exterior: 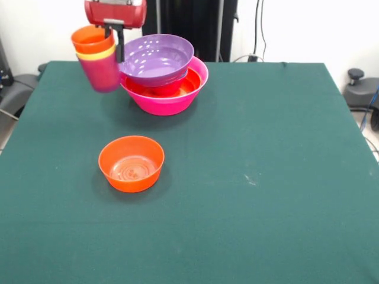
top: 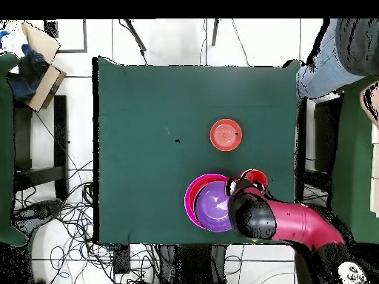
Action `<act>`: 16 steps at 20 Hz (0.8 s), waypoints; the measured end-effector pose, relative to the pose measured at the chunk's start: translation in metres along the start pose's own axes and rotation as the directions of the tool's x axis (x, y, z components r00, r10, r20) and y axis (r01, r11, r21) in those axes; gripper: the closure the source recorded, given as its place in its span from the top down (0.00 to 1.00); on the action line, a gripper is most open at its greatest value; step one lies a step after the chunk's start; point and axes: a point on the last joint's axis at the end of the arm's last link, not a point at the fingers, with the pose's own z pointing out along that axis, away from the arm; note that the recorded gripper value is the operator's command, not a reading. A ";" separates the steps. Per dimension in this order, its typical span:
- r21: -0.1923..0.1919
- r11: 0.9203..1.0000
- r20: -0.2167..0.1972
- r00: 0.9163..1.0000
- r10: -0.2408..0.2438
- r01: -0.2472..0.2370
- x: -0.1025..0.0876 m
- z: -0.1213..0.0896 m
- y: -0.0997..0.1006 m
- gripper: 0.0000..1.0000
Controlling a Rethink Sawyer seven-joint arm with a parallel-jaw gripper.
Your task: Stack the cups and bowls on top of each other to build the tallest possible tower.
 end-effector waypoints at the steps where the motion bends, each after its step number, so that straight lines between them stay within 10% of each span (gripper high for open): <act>1: 0.004 1.000 0.004 1.000 0.002 -0.002 0.000 -0.003 -0.002 0.00; 16: 0.049 0.999 0.038 0.999 0.014 -0.016 0.002 -0.033 -0.018 0.00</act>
